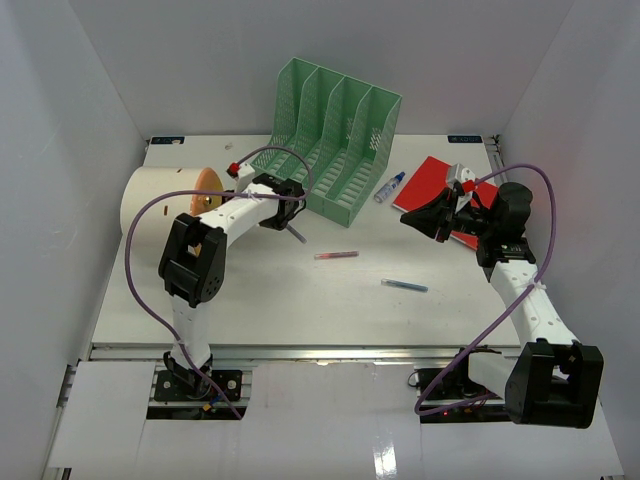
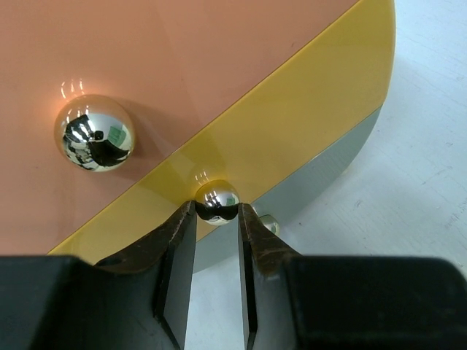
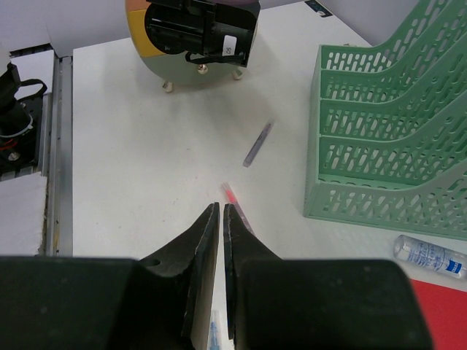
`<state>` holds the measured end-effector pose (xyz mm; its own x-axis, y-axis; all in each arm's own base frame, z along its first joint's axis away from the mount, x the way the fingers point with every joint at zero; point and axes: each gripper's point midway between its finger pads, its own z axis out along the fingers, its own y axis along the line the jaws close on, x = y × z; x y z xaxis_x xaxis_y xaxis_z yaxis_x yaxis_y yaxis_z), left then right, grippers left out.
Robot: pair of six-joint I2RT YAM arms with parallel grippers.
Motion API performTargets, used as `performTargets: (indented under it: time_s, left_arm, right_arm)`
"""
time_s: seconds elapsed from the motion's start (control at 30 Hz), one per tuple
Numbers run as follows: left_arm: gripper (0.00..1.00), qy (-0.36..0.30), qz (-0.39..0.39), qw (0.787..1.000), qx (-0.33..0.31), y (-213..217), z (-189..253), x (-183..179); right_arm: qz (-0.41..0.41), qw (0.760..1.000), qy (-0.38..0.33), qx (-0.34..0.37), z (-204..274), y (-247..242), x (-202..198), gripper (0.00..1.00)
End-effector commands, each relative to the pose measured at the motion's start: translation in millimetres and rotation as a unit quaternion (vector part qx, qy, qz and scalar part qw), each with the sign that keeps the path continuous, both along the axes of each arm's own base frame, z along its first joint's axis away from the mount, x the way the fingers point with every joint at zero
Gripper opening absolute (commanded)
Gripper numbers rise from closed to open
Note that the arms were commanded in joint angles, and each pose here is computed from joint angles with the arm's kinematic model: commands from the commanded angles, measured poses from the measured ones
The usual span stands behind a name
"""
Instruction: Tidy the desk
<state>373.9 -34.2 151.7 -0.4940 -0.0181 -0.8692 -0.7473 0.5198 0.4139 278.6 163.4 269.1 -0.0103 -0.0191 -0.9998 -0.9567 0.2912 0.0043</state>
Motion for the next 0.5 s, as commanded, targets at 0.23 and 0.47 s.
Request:
performTargets:
  time_s: [0.23,0.47]
  left_arm:
    - [0.06,-0.004,0.007,1.0,0.019,18.8,22.7,-13.1]
    - [0.03,-0.003,-0.017,1.0,0.005,-3.3,24.1,-10.6]
  right_arm:
    - [0.008,1.0,-0.01,0.001,2.6,-0.7,-2.0,0.12]
    - [0.009,1.0,-0.008,0.001,2.0,-0.6,-1.8,0.12]
